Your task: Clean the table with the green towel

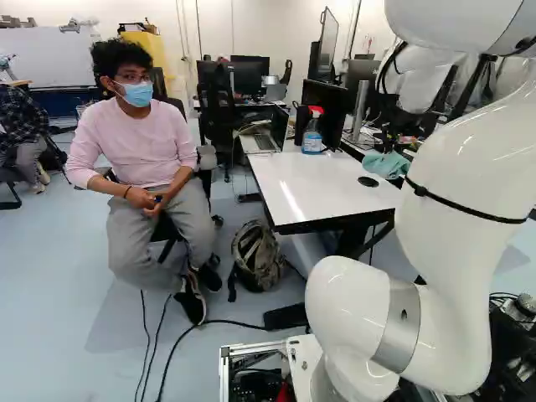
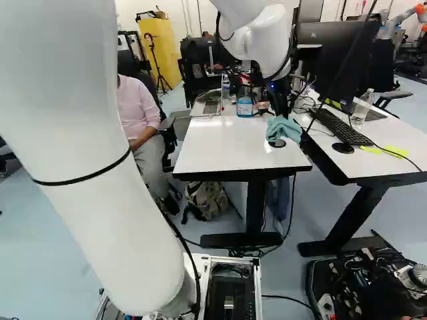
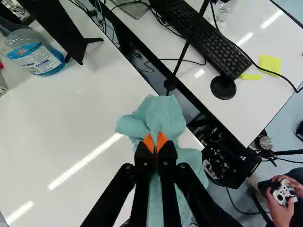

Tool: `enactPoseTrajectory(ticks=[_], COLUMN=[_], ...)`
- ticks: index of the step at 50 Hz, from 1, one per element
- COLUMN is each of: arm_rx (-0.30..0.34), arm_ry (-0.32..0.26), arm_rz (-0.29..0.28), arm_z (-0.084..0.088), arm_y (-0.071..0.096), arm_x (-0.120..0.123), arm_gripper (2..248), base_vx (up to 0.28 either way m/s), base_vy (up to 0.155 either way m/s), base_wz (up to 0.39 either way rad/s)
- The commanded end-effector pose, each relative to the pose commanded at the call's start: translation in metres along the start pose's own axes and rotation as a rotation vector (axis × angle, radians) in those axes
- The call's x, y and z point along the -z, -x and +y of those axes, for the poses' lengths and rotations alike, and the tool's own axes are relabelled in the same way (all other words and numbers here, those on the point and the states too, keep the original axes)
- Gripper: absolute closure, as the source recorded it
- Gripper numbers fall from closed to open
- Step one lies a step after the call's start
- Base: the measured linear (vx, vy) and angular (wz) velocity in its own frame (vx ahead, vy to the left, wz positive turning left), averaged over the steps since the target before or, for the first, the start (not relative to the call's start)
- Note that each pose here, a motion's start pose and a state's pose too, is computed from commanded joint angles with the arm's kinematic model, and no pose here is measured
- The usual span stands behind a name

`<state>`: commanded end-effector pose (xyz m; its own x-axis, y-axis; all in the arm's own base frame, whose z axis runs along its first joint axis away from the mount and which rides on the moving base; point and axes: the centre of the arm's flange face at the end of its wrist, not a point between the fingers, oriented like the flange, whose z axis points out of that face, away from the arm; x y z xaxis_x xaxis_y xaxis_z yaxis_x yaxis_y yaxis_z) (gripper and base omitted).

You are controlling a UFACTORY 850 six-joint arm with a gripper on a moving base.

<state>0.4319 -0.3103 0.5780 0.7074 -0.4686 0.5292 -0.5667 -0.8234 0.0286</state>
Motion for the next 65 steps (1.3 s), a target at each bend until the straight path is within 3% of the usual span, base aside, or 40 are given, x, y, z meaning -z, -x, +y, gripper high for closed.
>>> enactPoseTrajectory(ticks=[10, 11, 16, 17, 21, 22, 26, 27, 31, 32, 37, 38, 65], arm_rx=[0.0, 0.0, 0.0, 0.0, 0.0, 0.0, 0.0, 0.0, 0.0, 0.0, 0.0, 0.0, 0.003], arm_ry=[0.0, 0.0, 0.0, 0.0, 0.0, 0.0, 0.0, 0.0, 0.0, 0.0, 0.0, 0.0, -0.002], arm_rz=[0.0, 0.0, 0.0, 0.0, 0.0, 0.0, 0.0, 0.0, 0.0, 0.0, 0.0, 0.0, 0.004], arm_z=[0.0, 0.0, 0.0, 0.0, 0.0, 0.0, 0.0, 0.0, 0.0, 0.0, 0.0, 0.0, -0.002], arm_y=[0.0, 0.0, 0.0, 0.0, 0.0, 0.0, 0.0, 0.0, 0.0, 0.0, 0.0, 0.0, 0.0015], arm_x=[0.0, 0.0, 0.0, 0.0, 0.0, 0.0, 0.0, 0.0, 0.0, 0.0, 0.0, 0.0, -0.0006], arm_gripper=[208, 174, 174, 140, 140, 104, 104, 67, 67, 30, 30, 3, 3], base_vx=[0.0, 0.0, 0.0, 0.0, 0.0, 0.0, 0.0, 0.0, 0.0, 0.0, 0.0, 0.0, 0.0], base_vy=[0.0, 0.0, 0.0, 0.0, 0.0, 0.0, 0.0, 0.0, 0.0, 0.0, 0.0, 0.0, 0.0], base_wz=[0.0, 0.0, 0.0, 0.0, 0.0, 0.0, 0.0, 0.0, 0.0, 0.0, 0.0, 0.0, 0.0])
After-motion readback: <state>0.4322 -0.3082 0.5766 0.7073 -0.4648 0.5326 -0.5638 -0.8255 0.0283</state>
